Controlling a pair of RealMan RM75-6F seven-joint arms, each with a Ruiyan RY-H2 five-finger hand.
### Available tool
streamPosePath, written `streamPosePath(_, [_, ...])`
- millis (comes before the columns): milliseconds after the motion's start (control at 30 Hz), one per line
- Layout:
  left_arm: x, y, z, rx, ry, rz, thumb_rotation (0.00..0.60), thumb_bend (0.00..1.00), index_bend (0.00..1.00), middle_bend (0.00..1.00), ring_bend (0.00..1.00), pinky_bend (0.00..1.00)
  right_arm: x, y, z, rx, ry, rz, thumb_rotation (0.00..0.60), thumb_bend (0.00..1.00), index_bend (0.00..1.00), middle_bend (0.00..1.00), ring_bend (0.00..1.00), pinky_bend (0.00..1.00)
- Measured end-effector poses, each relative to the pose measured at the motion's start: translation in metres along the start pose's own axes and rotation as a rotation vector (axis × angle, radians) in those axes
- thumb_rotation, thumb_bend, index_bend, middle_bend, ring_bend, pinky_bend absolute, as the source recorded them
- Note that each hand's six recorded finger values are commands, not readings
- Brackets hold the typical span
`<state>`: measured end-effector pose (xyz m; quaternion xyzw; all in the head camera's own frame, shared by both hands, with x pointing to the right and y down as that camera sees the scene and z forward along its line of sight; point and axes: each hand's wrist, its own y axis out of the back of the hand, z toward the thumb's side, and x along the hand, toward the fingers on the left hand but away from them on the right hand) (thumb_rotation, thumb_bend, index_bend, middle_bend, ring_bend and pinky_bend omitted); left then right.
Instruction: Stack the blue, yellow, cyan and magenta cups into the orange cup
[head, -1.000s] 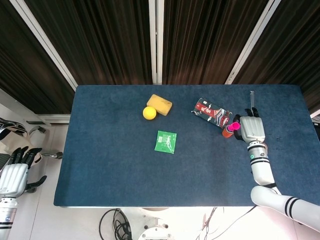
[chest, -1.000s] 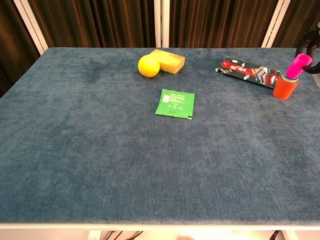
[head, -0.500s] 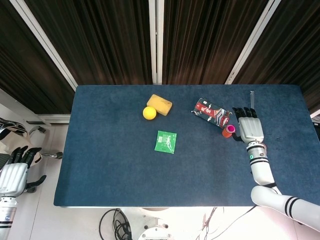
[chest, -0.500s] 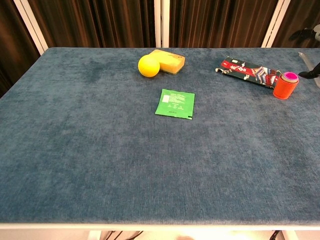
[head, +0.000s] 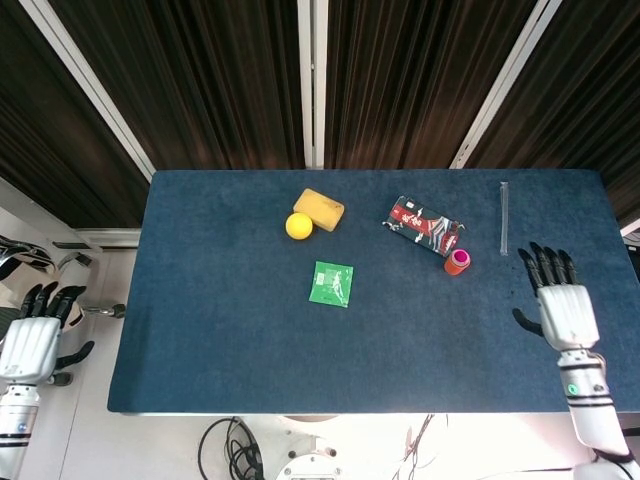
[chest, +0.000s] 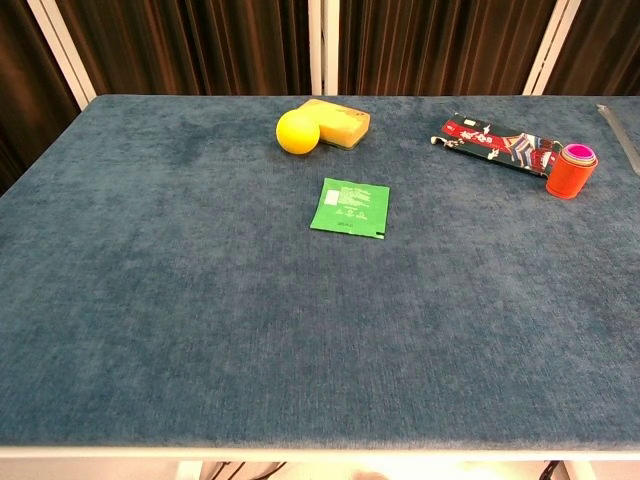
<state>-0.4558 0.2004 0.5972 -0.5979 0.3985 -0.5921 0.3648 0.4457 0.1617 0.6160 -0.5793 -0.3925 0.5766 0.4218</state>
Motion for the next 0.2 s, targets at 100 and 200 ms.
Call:
streamPosePath(100, [0.002,0.001,0.001,0.004,0.0,0.015,0.6,0.19,0.15,0.14,0.03,0.0,0.041,-0.005,-0.031,0.043,-0.061,0.009,0.6,0.12,0.0,0.0,0.0,0.0])
streamPosePath(200, [0.003,0.002,0.003,0.003,-0.013,0.033,0.6,0.19,0.15,0.14,0.03,0.0,0.064,-0.006,-0.04,0.047,-0.092,0.026,0.6,0.12,0.0,0.0,0.0,0.0])
